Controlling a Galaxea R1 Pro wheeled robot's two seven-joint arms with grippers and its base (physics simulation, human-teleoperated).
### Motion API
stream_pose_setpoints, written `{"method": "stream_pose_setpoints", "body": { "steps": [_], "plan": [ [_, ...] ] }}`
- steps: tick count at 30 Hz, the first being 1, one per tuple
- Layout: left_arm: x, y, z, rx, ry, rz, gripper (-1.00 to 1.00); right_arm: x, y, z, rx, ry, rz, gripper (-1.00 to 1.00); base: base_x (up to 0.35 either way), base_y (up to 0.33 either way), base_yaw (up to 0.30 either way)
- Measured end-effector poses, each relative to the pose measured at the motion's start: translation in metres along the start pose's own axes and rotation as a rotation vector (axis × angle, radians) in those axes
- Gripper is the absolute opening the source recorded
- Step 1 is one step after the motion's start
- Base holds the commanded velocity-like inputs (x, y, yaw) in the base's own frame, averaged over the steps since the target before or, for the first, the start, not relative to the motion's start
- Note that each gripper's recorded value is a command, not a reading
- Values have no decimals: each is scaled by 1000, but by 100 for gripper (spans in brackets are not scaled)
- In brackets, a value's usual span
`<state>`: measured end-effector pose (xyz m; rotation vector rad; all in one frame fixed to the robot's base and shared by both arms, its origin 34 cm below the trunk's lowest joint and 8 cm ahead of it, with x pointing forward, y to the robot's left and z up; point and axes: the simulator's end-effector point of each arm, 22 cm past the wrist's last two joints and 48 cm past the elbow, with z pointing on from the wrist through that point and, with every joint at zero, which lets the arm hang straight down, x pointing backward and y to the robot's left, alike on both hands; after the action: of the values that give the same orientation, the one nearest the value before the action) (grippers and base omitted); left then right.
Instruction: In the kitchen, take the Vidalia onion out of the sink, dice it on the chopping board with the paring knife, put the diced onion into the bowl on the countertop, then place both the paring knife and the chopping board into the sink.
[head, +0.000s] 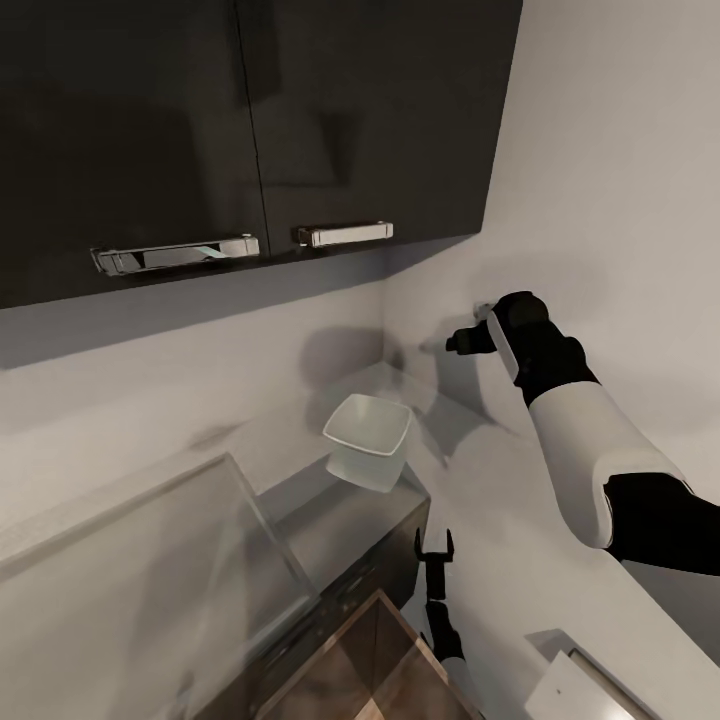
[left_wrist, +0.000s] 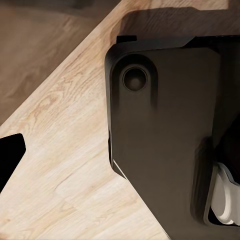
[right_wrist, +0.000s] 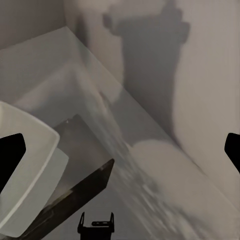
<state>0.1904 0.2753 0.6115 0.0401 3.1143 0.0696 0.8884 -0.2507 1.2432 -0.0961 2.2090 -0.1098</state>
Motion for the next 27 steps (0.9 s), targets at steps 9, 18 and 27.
{"method": "stream_pose_setpoints", "body": {
  "steps": [9,18,27],
  "plan": [
    [0,0,0,0,0,0,100,1,0,0,0,1,0,100,0,0,0],
    [0,0,0,0,0,0,100,1,0,0,-1,2,0,100,0,0,0],
    [0,0,0,0,0,0,100,1,0,0,-1,2,0,100,0,0,0]
  ]
}}
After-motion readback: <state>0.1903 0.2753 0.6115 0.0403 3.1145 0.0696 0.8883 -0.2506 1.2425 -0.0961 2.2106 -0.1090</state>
